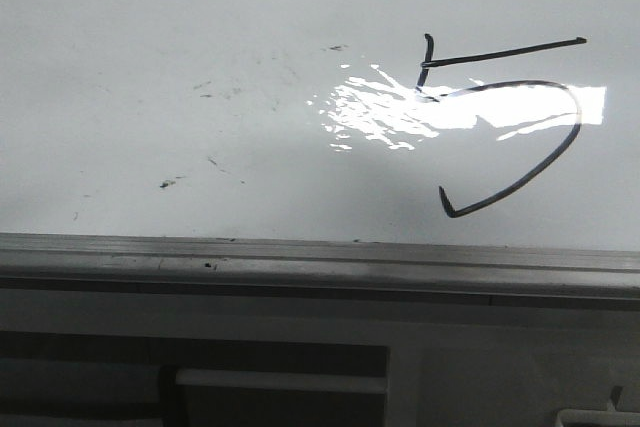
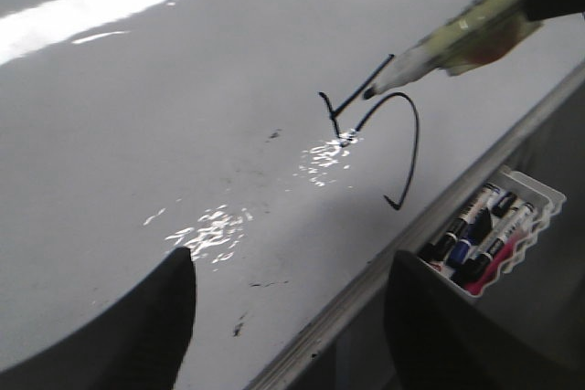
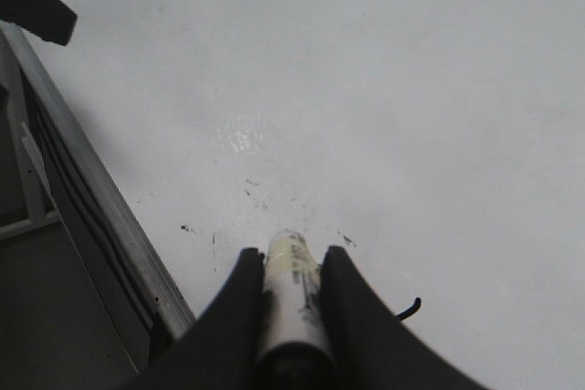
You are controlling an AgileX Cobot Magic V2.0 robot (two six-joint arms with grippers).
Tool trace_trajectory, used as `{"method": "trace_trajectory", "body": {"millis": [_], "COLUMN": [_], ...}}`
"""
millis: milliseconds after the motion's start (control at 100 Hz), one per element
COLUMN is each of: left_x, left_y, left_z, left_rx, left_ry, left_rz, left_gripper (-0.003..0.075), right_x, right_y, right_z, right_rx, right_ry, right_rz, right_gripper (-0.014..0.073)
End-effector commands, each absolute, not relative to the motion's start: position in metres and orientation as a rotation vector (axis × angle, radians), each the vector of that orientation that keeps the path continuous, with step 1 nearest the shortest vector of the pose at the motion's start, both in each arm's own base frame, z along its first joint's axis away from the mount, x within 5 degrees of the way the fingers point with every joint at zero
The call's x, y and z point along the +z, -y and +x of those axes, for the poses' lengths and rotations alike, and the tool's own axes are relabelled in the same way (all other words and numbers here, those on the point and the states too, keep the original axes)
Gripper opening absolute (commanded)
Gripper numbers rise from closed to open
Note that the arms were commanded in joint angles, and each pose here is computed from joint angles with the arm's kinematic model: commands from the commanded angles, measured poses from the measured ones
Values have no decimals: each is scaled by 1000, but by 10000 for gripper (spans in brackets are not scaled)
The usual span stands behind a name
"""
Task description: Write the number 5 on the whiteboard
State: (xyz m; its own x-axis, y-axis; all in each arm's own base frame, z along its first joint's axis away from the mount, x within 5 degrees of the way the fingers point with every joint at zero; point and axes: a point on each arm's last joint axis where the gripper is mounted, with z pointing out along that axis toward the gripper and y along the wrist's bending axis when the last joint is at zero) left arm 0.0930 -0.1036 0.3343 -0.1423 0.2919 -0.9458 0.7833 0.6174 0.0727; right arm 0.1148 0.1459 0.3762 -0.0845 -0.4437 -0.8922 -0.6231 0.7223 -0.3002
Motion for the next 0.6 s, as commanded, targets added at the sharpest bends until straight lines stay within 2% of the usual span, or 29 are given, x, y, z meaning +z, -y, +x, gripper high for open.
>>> {"method": "trace_trajectory", "body": {"millis": [0, 190, 380, 590], "left_x": [351, 349, 349, 354], "left_y": [120, 152, 171, 173], "left_z": [97, 102, 114, 116], "left_rx": [-573, -519, -491, -460], "left_ry": [-1621, -1549, -1565, -1559], "left_rz": [930, 1166, 1215, 1251], "left_gripper": [418, 418, 418, 418], "right_x": [390, 388, 386, 386], "right_y": [-154, -162, -157, -158], "right_z": [115, 116, 117, 117], "right_rx": [205, 234, 194, 170], "right_ry": [-1607, -1596, -1635, -1615], "right_rz": [-887, -910, -893, -925], "right_gripper": [-64, -64, -64, -65]}}
